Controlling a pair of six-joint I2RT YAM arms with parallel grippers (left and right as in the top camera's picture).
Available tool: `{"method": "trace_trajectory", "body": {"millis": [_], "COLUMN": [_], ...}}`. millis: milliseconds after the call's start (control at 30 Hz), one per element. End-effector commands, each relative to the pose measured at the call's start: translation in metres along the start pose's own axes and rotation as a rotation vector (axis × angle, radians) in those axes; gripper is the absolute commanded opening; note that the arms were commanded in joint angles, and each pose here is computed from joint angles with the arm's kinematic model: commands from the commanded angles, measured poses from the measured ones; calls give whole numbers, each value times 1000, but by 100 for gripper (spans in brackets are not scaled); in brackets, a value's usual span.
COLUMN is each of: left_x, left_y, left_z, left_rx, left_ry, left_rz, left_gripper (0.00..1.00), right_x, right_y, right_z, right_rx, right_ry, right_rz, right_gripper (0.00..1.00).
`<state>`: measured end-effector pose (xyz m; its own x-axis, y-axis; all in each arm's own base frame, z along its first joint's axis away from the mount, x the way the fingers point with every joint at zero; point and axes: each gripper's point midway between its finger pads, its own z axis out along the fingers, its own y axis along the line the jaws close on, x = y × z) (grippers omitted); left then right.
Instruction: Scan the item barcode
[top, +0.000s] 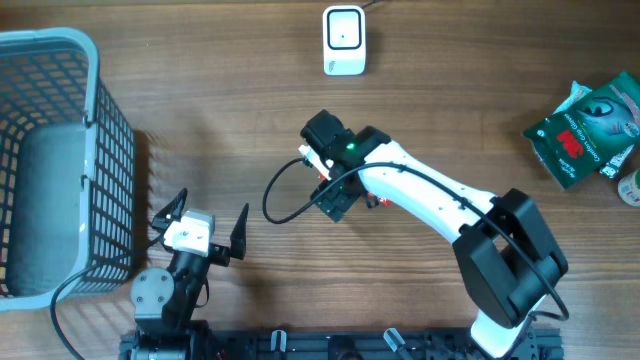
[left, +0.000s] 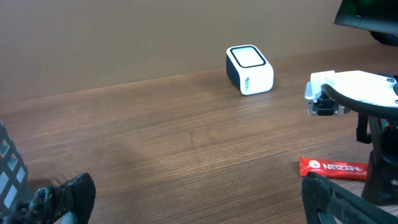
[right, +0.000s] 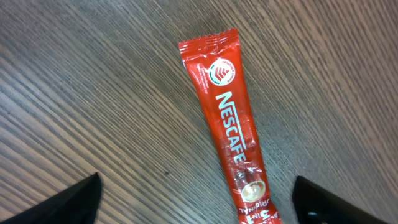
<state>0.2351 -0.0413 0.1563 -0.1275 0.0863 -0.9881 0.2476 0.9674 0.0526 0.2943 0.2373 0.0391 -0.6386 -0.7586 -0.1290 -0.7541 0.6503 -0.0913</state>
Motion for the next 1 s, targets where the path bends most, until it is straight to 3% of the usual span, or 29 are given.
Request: {"method": "trace_trajectory", "body": {"millis": [0,100,267,433,533,600,667,733,767,833,867,967], "left_x": [3,-3,-58,-26,1,2,2,2,2,2,2,2], "left_y": [-3,4,12,11,9,8,8,8,8,8,8,8], "left_z": [1,1,-7,-1,3,4,4,4,4,4,4,4], "left_rx": [15,-22,-91,-69,-54,-45,-45,-45,-45,-45,-45,-45], "left_ry": [2,-20,-234,-110,-19,-15,-16,-15,-15,-15,-15,-15], "left_rz": [16,33,210,184,158,152,153,153,153,153,152,152], "left_gripper": [100,100,100,100,100,100,100,100,100,100,100,100], "right_x": [9,23,27,27,27,30,36,38,36,29,26,24], "right_y": [9,7,8,8,7,5,-5,-18,-21,-23,-24,-27], "right_z": [17,39,49,49,49,51,50,41,35,21,16,8], "right_rx": [-54,-42,-48,-48,-47,-38,23,96,105,109,112,130], "right_ry": [45,113,141,138,137,142,175,203,206,185,170,150], "right_rz": [-80,-93,-97,-104,-102,-105,-91,-57,-58,-55,-54,-54], "right_gripper": [84,77,74,74,68,67,56,55,61,82,100,100]}}
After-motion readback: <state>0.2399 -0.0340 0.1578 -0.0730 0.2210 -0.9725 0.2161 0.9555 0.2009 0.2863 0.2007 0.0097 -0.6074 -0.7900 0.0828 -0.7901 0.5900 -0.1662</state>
